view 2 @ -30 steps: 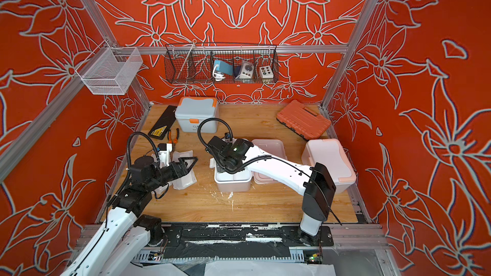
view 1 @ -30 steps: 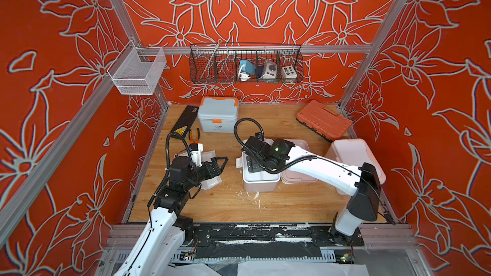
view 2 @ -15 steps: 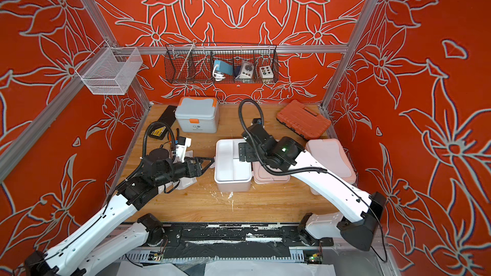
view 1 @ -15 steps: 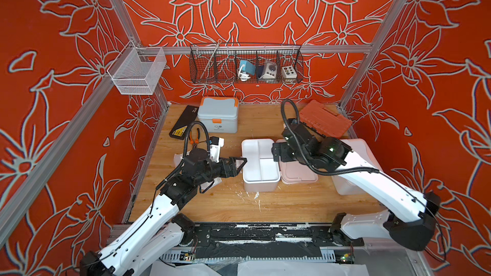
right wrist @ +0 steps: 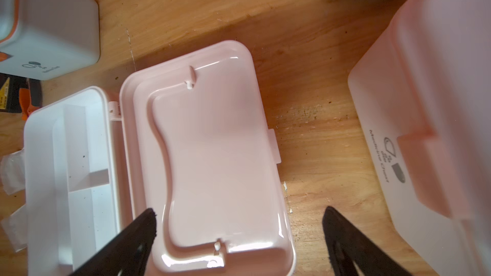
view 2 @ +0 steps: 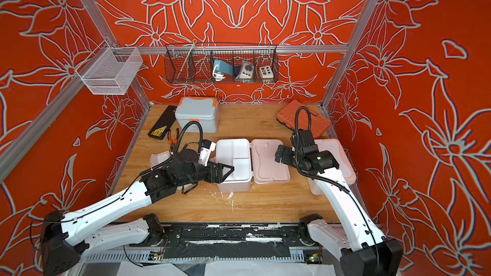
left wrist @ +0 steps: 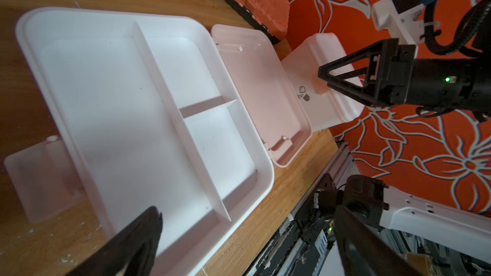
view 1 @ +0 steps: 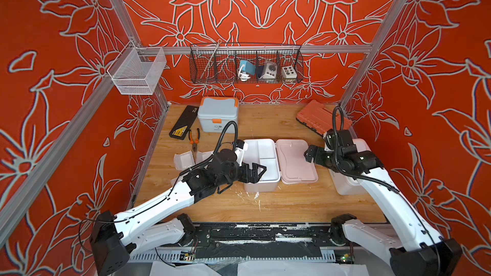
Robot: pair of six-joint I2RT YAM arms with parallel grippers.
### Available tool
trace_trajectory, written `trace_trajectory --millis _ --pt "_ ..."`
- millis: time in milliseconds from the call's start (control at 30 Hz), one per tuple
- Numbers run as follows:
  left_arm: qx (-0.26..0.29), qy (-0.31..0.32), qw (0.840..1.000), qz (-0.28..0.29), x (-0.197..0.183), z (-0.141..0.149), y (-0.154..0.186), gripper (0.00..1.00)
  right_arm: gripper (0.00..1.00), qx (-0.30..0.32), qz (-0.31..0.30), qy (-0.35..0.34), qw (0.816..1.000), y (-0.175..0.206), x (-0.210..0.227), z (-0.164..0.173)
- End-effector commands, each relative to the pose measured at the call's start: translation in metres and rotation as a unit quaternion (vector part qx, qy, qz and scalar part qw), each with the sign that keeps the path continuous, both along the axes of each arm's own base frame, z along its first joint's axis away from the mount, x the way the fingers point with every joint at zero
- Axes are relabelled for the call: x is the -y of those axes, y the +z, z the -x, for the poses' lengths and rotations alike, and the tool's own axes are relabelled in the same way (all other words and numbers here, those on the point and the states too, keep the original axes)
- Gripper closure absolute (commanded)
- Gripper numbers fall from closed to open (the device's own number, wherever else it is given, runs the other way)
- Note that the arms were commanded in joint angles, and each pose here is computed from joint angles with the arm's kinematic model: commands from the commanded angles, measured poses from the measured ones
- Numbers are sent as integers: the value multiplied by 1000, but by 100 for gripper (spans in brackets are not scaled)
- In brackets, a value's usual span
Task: Open first aid kits and take out gauze
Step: Close the lid of the first aid kit.
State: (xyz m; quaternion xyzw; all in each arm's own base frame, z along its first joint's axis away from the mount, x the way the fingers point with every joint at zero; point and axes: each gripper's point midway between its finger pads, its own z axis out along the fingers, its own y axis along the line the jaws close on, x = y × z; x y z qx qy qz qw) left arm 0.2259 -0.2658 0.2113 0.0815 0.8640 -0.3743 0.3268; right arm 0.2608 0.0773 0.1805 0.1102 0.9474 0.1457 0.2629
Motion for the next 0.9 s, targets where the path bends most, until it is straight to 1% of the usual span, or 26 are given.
trace_trajectory --millis 0,100,167,233,300,400,533,633,767,867 --pt "17 16 999 -26 -7 -6 0 2 2 10 -61 37 997 -4 -14 -7" --pt "38 11 998 -39 -11 -6 2 2 3 16 -96 34 995 -12 -14 -14" --pt "51 12 998 -46 -15 -6 4 2 4 11 -132 31 991 -19 -16 -19" --pt "55 11 997 -55 -20 -7 4 2 6 5 -164 32 986 -26 -19 -21" --pt "45 15 997 -60 -25 -8 -1 2 7 2 -183 36 982 -31 -21 -23" --pt "31 7 999 -39 -31 -4 2 2 7 -11 -181 29 983 -43 -18 -23" --pt "-6 -18 1000 1 -28 7 -11 3 7 -28 -190 34 981 -56 -21 -22" --pt "-28 -24 999 8 -28 15 -23 3 7 -34 -203 38 978 -62 -25 -20" --pt "-58 -39 997 33 -24 27 -33 3 7 -37 -207 38 977 -65 -26 -18" --pt "-66 -39 996 48 -24 31 -38 3 7 -36 -219 43 974 -63 -29 -18"
